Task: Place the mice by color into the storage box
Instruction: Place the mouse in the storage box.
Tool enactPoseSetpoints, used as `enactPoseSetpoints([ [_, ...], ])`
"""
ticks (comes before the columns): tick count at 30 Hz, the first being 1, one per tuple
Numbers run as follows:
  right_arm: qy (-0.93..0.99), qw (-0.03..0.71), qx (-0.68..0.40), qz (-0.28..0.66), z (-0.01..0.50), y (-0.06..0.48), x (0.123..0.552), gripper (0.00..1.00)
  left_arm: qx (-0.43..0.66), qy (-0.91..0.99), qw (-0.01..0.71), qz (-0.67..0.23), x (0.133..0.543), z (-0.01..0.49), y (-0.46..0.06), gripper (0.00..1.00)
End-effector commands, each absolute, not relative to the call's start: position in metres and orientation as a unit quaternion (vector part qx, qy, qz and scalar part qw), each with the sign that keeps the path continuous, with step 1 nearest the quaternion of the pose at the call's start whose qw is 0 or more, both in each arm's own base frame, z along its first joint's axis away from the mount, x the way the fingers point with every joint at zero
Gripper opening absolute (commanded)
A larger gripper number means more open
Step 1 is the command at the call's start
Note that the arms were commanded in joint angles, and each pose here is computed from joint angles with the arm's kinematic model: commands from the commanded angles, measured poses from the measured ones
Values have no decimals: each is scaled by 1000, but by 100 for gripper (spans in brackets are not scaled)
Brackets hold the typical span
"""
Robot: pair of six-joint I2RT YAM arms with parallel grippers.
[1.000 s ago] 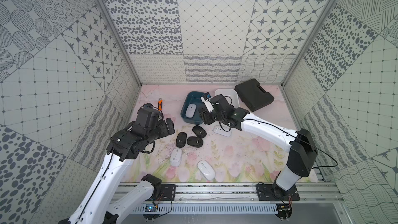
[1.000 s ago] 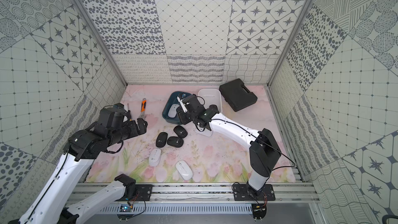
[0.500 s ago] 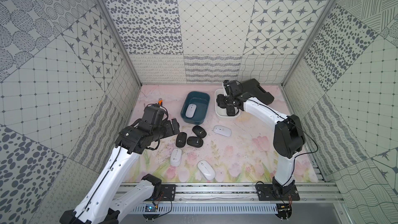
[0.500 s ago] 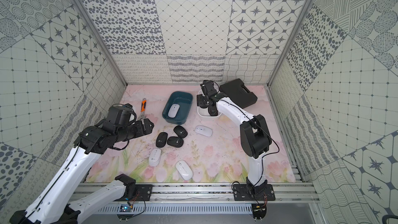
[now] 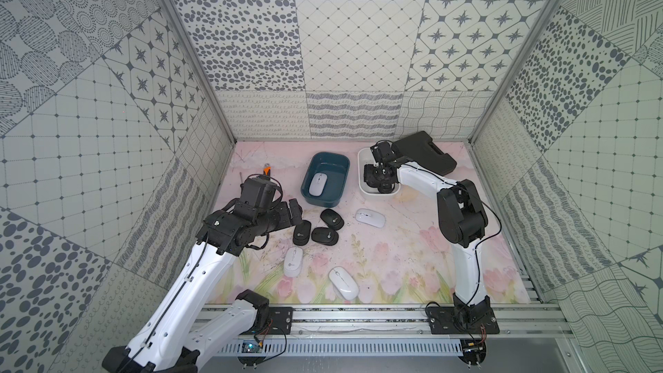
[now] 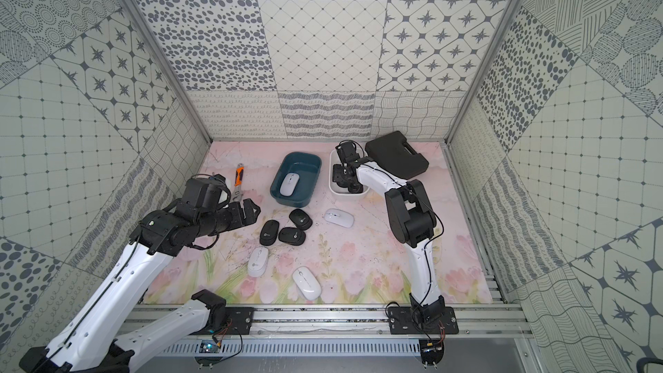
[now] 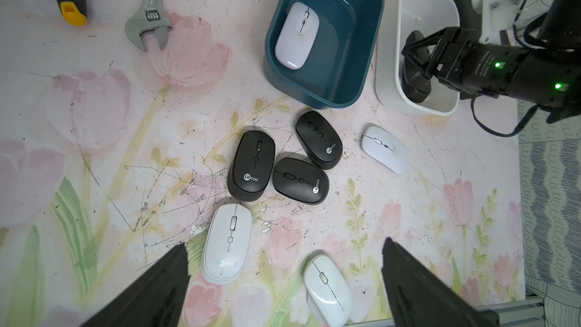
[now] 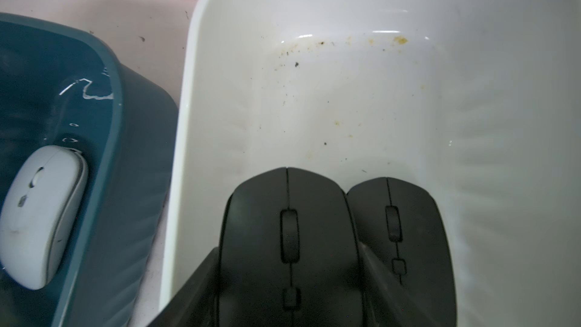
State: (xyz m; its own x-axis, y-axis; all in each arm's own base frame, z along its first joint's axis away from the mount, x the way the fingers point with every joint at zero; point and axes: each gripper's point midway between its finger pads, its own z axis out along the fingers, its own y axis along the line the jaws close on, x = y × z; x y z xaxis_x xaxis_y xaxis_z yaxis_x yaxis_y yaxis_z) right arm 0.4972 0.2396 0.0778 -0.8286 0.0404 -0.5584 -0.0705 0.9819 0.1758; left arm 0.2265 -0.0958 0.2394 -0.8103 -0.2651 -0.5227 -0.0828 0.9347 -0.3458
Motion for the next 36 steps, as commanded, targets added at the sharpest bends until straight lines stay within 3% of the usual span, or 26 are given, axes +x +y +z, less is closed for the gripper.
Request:
enactPoseSetpoints([
  [1,946,306,13,106,77,244,507,62,-95,933,301,-170,232,241,-100,98],
  [14,953,285,25,101,50,243,506,64,-95,933,299,-175,233,237,-103,98],
  [21,955,279,27,97,44,242,504,73,-94,934,297,-175,233,236,-103,98],
  [36,937,319,29,142,93,249,504,86,-93,934,290,-187,236,233,-110,97],
])
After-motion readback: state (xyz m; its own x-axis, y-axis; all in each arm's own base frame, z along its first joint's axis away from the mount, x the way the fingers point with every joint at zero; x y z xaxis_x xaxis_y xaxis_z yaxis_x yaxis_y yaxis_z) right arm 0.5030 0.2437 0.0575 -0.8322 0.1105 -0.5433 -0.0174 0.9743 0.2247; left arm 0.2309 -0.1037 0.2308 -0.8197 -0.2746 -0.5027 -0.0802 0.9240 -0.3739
